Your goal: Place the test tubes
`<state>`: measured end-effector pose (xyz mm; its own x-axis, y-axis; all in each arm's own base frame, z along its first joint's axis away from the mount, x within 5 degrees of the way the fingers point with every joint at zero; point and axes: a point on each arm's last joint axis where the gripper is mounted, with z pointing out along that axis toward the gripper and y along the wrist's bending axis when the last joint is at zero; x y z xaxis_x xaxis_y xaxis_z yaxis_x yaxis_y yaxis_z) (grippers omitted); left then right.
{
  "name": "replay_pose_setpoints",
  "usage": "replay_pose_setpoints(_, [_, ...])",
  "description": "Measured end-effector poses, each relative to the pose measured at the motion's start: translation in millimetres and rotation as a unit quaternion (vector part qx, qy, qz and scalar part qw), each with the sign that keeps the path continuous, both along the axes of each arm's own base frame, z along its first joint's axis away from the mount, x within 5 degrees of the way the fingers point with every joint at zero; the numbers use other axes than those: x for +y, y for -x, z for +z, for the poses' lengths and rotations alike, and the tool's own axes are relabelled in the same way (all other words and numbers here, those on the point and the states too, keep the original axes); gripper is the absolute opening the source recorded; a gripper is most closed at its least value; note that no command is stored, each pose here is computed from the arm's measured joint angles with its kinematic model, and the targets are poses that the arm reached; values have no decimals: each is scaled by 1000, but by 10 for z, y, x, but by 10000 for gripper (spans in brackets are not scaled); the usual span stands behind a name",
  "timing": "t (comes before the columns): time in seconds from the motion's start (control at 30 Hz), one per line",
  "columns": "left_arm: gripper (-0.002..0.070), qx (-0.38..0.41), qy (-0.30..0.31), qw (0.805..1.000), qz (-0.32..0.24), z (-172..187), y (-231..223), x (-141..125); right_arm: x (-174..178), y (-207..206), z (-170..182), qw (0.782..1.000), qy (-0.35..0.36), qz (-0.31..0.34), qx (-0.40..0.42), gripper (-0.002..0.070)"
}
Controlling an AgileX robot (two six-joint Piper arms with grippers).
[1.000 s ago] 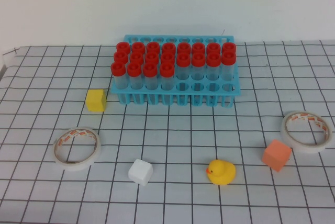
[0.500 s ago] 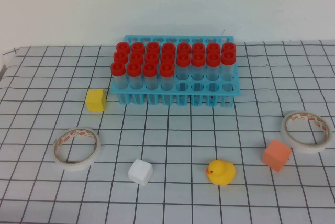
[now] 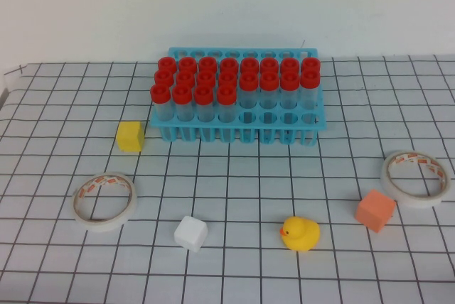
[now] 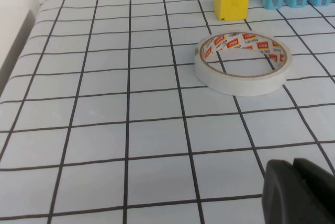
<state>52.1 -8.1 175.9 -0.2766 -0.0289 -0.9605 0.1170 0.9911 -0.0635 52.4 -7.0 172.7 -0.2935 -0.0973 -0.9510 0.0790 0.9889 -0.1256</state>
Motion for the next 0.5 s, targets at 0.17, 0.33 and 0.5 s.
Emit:
replay_pose_setpoints(0.17, [-1,0,1,1000,0,0,0,0,1,7,-9,1000,4,2,11,-1])
replay_pose_setpoints(0.33, [-1,0,1,1000,0,0,0,0,1,8,-10,1000,5,2,12,-1])
replay_pose_setpoints(0.5, [-1,0,1,1000,0,0,0,0,-4,13,-9,1000,-3,-5,17,-1])
